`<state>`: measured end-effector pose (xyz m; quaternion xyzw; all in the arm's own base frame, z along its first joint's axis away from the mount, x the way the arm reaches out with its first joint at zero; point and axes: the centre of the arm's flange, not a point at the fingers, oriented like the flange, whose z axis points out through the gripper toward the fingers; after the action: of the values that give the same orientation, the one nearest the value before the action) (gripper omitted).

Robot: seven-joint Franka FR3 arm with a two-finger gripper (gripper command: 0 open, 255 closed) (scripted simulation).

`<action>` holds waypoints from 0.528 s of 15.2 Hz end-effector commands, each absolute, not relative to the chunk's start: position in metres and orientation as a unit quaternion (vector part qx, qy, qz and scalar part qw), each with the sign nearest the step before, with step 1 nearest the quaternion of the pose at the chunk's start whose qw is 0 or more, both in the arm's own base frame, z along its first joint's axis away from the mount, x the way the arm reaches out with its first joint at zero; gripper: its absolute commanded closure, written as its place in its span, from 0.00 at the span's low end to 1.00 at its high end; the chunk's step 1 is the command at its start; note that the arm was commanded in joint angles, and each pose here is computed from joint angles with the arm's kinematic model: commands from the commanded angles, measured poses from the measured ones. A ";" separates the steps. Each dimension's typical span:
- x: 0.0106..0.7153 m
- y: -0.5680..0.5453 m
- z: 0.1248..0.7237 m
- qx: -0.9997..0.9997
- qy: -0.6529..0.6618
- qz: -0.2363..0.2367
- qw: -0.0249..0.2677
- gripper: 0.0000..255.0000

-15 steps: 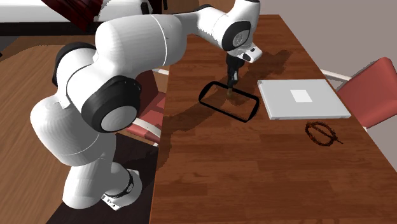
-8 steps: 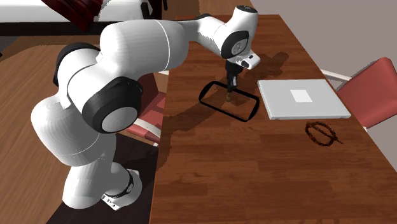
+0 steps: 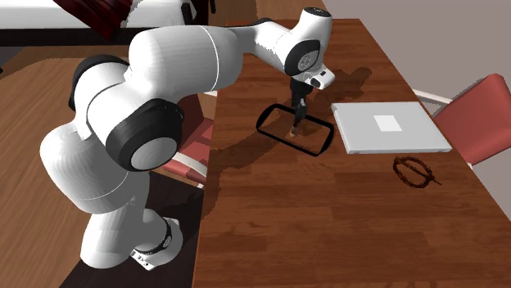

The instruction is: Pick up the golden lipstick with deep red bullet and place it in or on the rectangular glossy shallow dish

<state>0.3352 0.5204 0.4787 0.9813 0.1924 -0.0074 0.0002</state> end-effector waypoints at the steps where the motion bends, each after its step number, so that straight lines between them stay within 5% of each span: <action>1: 0.335 0.520 0.479 0.981 0.192 -0.007 0.000 0.00; 8: 0.336 0.521 0.529 0.981 0.192 -0.007 0.000 0.00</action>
<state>0.3367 0.5202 0.5228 0.9813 0.1923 -0.0070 -0.0002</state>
